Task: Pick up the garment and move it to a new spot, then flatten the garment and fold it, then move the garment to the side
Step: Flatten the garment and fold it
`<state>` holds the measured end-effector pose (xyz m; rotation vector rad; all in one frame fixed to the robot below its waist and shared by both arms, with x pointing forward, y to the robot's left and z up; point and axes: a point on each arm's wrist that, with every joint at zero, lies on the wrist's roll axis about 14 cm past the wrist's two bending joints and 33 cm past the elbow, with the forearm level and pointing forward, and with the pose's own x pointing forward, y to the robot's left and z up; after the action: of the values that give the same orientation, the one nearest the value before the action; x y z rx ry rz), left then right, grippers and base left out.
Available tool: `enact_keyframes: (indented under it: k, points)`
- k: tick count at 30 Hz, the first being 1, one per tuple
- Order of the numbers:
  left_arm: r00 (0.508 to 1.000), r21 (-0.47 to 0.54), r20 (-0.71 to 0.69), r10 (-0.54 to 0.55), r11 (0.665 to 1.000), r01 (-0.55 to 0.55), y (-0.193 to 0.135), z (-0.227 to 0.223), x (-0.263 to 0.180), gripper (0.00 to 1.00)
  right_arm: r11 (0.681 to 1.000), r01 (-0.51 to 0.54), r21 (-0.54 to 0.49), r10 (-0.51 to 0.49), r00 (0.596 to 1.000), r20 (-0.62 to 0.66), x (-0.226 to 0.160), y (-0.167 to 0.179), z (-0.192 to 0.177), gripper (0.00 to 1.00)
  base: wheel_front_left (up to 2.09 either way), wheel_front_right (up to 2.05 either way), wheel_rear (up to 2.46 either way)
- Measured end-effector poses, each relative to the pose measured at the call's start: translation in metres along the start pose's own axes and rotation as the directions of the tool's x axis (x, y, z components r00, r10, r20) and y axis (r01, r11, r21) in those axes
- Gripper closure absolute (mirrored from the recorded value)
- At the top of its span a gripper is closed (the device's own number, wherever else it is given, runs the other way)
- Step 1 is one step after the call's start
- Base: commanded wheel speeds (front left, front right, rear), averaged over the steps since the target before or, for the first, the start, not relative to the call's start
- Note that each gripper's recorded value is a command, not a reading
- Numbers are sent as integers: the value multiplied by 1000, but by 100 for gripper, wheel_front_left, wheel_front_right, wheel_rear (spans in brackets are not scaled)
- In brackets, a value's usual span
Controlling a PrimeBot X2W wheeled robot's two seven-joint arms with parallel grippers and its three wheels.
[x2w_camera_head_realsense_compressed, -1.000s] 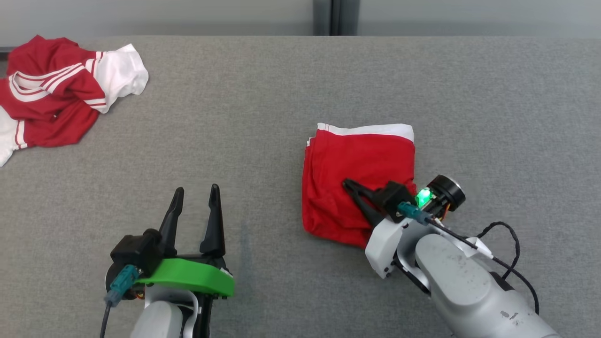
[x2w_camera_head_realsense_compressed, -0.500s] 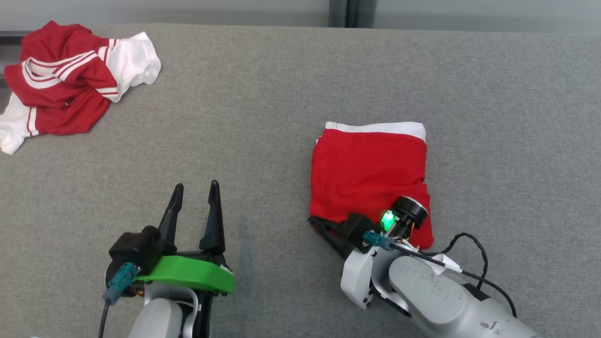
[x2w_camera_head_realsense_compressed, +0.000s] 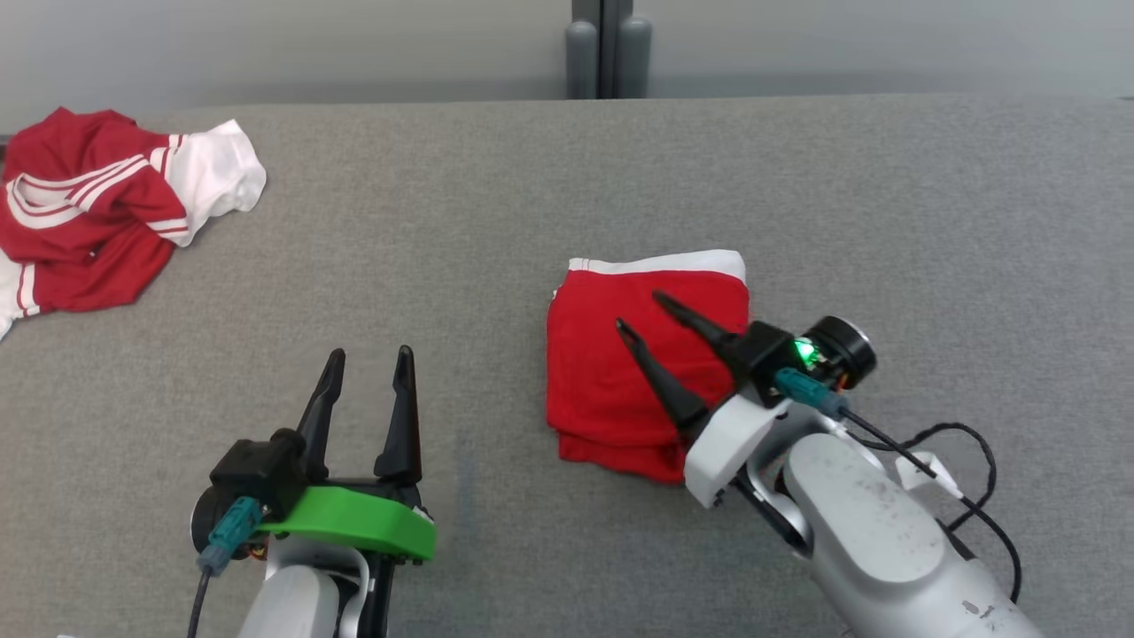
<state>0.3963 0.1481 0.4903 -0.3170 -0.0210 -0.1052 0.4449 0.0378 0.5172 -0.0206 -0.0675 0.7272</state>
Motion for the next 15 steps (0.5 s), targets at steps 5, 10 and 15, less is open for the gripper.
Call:
enact_keyframes:
  k: [5, 10, 15]
  points:
    - [999, -2, 5, -38, 999, 38, -12, 2, 1, 0, 978, 206, 29, -206, 978, 19, -36, -52, 5, 0, 0, 0, 0]
    - [999, -11, -11, -51, 999, 51, -18, -5, -5, 0, 926, 375, 49, -376, 927, -3, -84, -89, -4, 0, 0, 0, 0]
    - [999, -22, -32, -35, 999, 34, -15, -12, -17, 0, 856, 509, 90, -510, 860, -15, -132, -113, -10, 0, 0, 0, 0]
